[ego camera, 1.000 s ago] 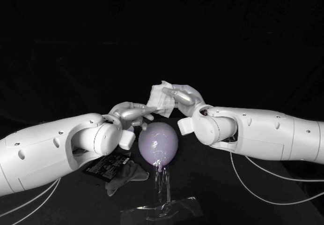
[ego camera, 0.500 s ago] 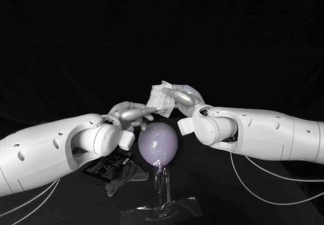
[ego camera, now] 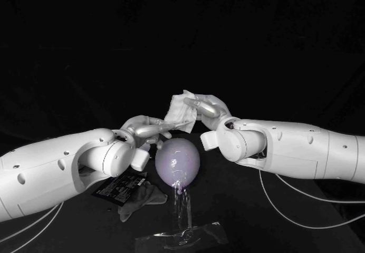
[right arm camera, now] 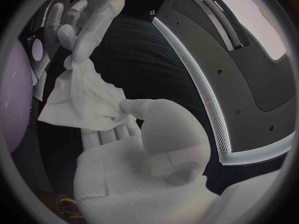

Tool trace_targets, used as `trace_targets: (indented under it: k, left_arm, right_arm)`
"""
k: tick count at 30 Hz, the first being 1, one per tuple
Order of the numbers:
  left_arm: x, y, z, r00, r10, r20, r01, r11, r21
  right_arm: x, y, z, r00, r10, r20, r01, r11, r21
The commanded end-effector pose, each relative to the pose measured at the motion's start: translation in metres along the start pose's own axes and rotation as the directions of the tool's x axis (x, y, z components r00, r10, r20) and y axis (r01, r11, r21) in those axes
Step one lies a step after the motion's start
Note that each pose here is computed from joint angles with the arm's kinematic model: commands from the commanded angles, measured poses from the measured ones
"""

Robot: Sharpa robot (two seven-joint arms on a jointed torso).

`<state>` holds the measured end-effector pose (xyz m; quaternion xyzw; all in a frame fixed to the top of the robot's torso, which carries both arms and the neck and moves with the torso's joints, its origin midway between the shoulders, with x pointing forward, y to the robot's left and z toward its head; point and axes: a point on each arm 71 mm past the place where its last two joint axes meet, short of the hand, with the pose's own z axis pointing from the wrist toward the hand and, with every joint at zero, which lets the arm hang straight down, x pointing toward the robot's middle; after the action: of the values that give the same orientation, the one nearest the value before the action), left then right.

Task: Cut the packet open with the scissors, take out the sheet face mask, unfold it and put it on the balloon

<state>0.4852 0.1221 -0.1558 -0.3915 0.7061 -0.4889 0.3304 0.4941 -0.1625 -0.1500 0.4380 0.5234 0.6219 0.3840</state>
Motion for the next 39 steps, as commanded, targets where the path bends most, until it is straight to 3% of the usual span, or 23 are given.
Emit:
trace_targets:
  k: [1, 39]
  left_arm:
    - [0.0025, 0.0, -0.0001, 0.999, 0.033, -0.034, -0.033, 0.999, -0.005]
    - [-0.0019, 0.0061, 0.0023, 0.992, 0.068, -0.108, -0.074, 0.996, -0.056]
  right_arm:
    - [0.001, 0.004, 0.002, 1.0, -0.002, -0.015, 0.002, 1.0, -0.024]
    - [-0.004, 0.034, 0.017, 0.999, -0.044, -0.004, 0.043, 0.995, -0.085]
